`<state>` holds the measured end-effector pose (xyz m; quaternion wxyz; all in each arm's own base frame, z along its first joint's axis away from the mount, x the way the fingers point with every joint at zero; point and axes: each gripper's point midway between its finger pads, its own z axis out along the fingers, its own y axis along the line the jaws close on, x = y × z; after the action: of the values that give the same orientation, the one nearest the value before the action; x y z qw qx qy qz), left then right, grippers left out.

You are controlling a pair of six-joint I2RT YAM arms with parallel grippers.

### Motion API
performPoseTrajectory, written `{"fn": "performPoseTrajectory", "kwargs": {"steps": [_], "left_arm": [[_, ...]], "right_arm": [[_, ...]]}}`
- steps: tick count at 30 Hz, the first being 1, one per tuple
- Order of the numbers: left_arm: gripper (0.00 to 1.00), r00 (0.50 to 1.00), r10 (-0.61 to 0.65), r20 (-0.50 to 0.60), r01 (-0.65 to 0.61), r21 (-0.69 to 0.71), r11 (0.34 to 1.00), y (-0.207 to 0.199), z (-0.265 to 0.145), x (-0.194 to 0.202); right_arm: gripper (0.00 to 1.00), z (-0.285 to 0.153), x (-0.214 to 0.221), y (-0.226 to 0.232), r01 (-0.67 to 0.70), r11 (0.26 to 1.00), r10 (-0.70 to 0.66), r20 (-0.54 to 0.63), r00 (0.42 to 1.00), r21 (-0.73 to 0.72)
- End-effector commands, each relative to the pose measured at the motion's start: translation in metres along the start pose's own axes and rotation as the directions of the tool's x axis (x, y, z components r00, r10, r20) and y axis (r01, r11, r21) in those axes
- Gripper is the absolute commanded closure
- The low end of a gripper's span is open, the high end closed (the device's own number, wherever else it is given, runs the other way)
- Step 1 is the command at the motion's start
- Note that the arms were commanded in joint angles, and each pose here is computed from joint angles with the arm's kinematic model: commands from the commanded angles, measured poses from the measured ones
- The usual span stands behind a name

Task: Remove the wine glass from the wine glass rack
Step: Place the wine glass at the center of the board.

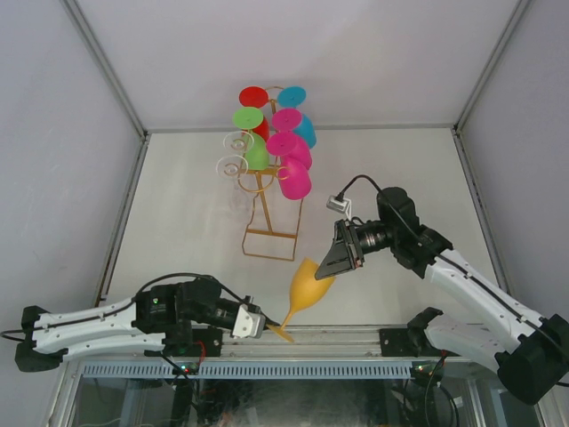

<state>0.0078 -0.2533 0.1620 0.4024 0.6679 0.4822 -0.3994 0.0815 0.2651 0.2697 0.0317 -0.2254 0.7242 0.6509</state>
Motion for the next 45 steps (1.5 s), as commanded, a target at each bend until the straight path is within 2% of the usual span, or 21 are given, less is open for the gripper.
{"fn": "performPoseTrajectory", "kwargs": {"steps": [1,6,17,23,28,31,32,34,38,40,41,42,45], "left_arm": [[1.00,0.999,-0.043,-0.027,0.040,-0.097,0.994,0.016,-0.004,0.003],[1.00,0.999,-0.037,-0.036,0.033,-0.096,0.995,0.017,-0.003,0.003],[1.00,0.999,-0.005,-0.042,0.000,-0.124,0.992,0.026,-0.006,-0.004],[1.00,0.998,-0.034,-0.051,0.027,-0.124,0.992,0.024,-0.006,-0.001],[0.99,0.998,-0.045,-0.053,0.037,-0.136,0.990,0.026,-0.006,-0.001],[0.91,0.997,-0.057,-0.051,0.050,-0.132,0.990,0.025,-0.006,-0.001],[0.86,0.997,-0.056,-0.045,0.051,-0.120,0.991,0.023,-0.006,-0.003],[0.66,0.998,-0.062,-0.026,0.059,-0.116,0.992,0.021,-0.007,-0.008],[0.37,0.998,-0.071,-0.003,0.070,-0.110,0.991,0.019,-0.010,-0.012],[0.22,0.997,-0.076,-0.004,0.075,-0.120,0.990,0.020,-0.010,-0.009],[0.08,0.997,-0.080,0.001,0.079,-0.134,0.988,0.021,-0.011,-0.009],[0.01,0.996,-0.090,0.009,0.090,-0.154,0.984,0.024,-0.011,-0.009],[0.00,0.990,-0.116,0.083,0.133,-0.248,0.960,0.041,-0.011,-0.017]], "right_arm": [[0.55,0.000,-0.005,0.026,0.043,0.999,-0.042,0.032,0.999,-0.029],[0.59,-0.001,-0.004,0.032,0.054,0.997,-0.051,0.053,0.997,-0.051],[0.76,-0.001,0.004,0.028,0.054,0.998,-0.053,0.048,0.997,-0.032],[1.00,0.000,0.005,0.031,0.086,0.996,-0.084,0.058,0.995,-0.034],[1.00,-0.002,0.004,0.028,0.124,0.992,-0.124,0.101,0.987,0.004],[1.00,-0.004,0.002,0.026,0.146,0.989,-0.148,0.122,0.981,0.026],[1.00,-0.004,0.002,0.025,0.157,0.987,-0.161,0.130,0.978,0.036],[1.00,-0.006,0.001,0.023,0.176,0.983,-0.183,0.147,0.972,0.060],[1.00,-0.011,-0.003,0.015,0.187,0.972,-0.213,0.201,0.956,0.143],[1.00,-0.018,-0.004,0.002,0.175,0.958,-0.228,0.233,0.945,0.228],[1.00,-0.023,-0.006,-0.004,0.164,0.945,-0.239,0.254,0.937,0.283],[1.00,-0.028,-0.005,-0.013,0.139,0.929,-0.238,0.266,0.934,0.343],[1.00,-0.047,-0.009,-0.023,0.126,0.866,-0.298,0.296,0.908,0.484]]}}
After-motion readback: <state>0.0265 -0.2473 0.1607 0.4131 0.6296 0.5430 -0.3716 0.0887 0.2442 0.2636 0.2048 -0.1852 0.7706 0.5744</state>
